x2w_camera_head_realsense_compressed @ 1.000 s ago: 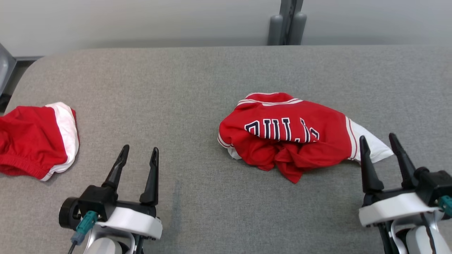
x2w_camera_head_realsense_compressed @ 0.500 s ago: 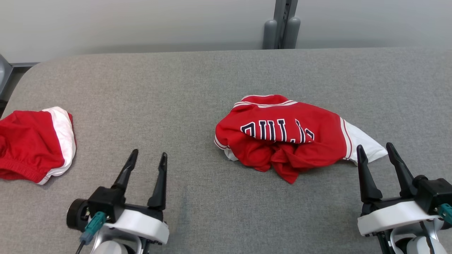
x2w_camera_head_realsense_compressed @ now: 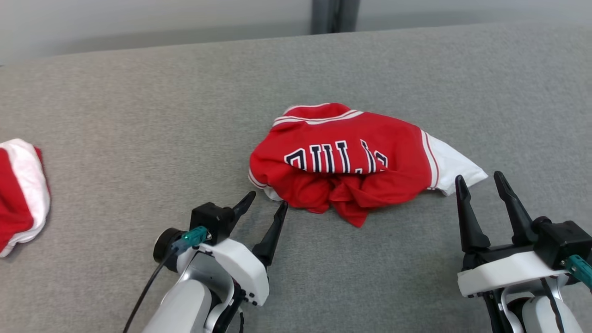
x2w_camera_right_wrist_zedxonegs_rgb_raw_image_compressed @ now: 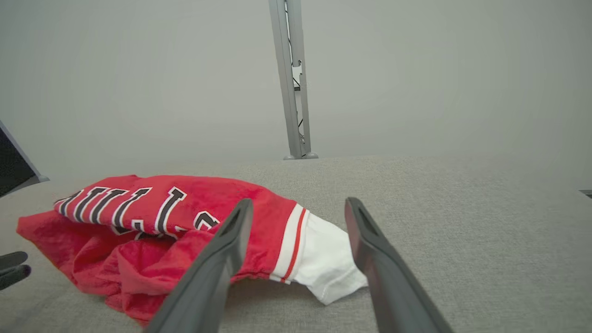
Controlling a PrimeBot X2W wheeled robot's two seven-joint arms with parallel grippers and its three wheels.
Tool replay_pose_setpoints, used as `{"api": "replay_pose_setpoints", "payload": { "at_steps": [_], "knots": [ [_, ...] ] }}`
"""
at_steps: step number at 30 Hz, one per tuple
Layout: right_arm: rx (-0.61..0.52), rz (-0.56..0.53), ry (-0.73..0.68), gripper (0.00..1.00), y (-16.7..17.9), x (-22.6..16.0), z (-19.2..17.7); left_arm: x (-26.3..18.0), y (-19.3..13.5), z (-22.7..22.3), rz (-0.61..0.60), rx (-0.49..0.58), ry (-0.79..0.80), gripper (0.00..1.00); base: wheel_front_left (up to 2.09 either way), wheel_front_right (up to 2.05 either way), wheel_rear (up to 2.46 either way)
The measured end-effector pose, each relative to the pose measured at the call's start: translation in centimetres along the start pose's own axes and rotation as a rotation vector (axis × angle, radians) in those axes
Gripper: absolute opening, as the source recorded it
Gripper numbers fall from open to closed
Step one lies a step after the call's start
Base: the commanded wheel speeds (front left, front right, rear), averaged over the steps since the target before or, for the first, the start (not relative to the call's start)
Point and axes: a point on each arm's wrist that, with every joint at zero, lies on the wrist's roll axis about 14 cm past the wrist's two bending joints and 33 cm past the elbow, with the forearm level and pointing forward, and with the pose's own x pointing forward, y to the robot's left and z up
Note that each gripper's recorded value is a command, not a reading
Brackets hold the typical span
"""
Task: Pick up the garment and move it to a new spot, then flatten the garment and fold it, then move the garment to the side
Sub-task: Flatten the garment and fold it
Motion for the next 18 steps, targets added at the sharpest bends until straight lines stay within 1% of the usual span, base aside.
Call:
{"api": "replay_pose_setpoints", "payload": {
  "at_steps": [7,8,9,10,18],
  "knots": [
    [0.010,-0.070,0.019,1.00,-2.3,-0.5,-1.1,3.1,-0.3,-2.5,-0.038,-0.055,0.115,1.00,0.00,0.00,0.00],
    [0.011,-0.075,0.024,1.00,-2.5,-0.6,-1.3,3.4,-0.3,-2.4,-0.040,-0.059,0.111,0.96,0.00,0.00,0.00],
    [0.012,-0.078,0.025,1.00,-2.6,-0.6,-1.4,3.7,-0.2,-2.2,-0.041,-0.065,0.104,0.19,0.00,0.00,0.00],
    [0.016,-0.082,0.027,1.00,-2.7,-0.7,-1.5,4.0,-0.2,-2.0,-0.043,-0.066,0.101,0.00,0.00,0.00,0.00],
    [0.030,-0.079,0.022,1.00,-2.6,-0.4,-1.6,4.4,0.2,0.9,-0.051,-0.031,-0.018,0.00,0.00,0.00,0.00]
  ]
}}
